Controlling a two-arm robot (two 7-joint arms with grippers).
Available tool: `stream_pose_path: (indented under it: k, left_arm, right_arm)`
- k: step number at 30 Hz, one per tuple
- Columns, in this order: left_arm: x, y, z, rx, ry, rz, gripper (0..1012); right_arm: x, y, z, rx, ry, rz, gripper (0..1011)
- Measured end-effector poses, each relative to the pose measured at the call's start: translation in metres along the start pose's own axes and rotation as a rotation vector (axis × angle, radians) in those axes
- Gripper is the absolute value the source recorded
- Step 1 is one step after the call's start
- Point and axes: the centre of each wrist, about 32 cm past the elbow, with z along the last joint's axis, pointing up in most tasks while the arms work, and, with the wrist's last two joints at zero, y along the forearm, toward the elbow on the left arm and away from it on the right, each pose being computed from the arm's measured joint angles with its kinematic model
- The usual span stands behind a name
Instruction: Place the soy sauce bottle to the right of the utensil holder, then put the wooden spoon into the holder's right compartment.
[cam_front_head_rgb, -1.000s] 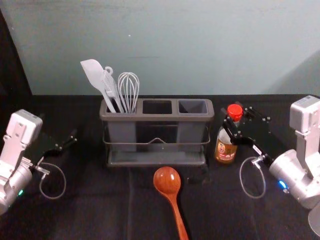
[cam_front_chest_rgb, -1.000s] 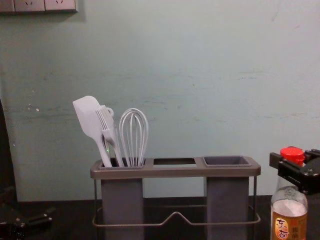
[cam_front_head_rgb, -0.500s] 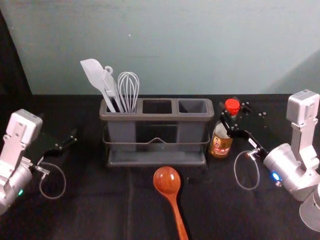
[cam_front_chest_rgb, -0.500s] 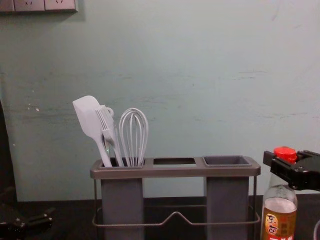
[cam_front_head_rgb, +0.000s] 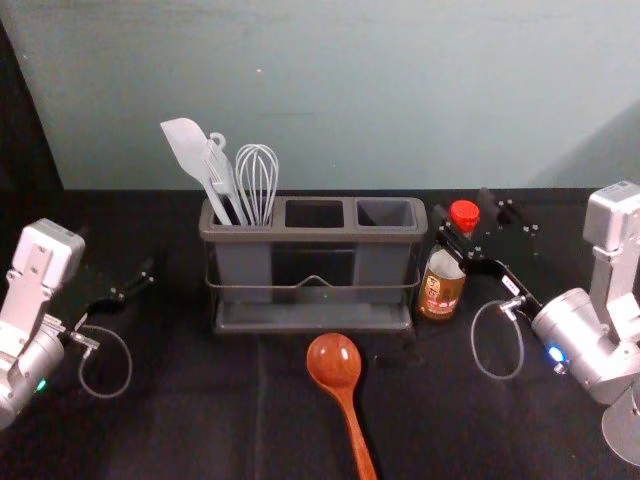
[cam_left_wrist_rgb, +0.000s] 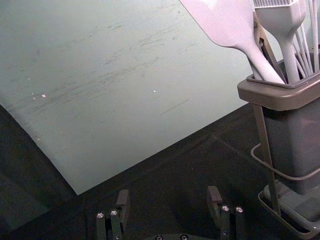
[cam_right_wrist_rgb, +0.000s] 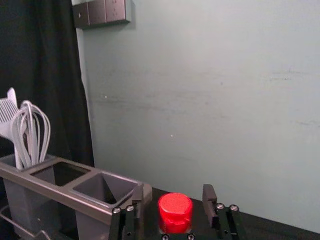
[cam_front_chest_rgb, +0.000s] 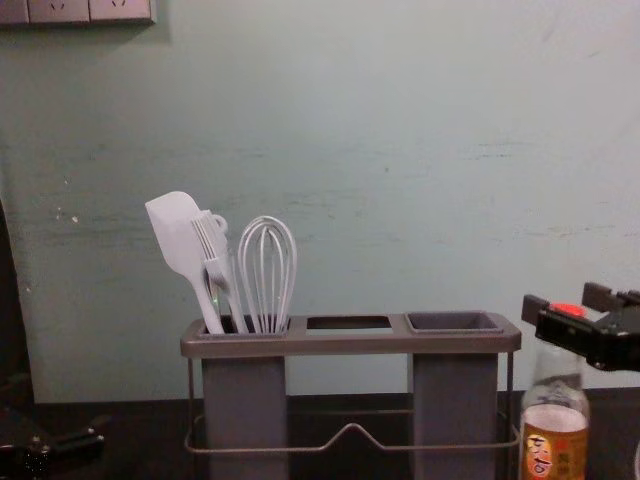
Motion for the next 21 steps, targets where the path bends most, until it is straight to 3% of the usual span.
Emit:
stream_pose_path:
  k: [3,5,11,17,21]
  left_arm:
    - [0.0000,0.0000,0.0000,0.000,0.000,0.000,1011]
    - [0.0000,0.0000,0.0000,0.000,0.000,0.000,1012]
    - [0.0000,0.0000,0.0000,0.000,0.000,0.000,1011]
    - [0.0000,0.0000,0.0000,0.000,0.000,0.000,1011]
    - [0.0000,0.0000,0.0000,0.000,0.000,0.000,1011]
  right_arm:
    - [-0.001,-0.003,0.005,0.014,-0.002,0.000,776]
    - [-0.001,-0.004,0.008,0.021,-0.005,0.001,867]
    - [-0.008,-0.012,0.019,0.050,-0.015,0.008,1003]
    - [-0.020,-0.022,0.029,0.046,-0.037,0.030,1002]
    - [-0.039,-0.031,0.032,0.025,-0.050,0.082,1003]
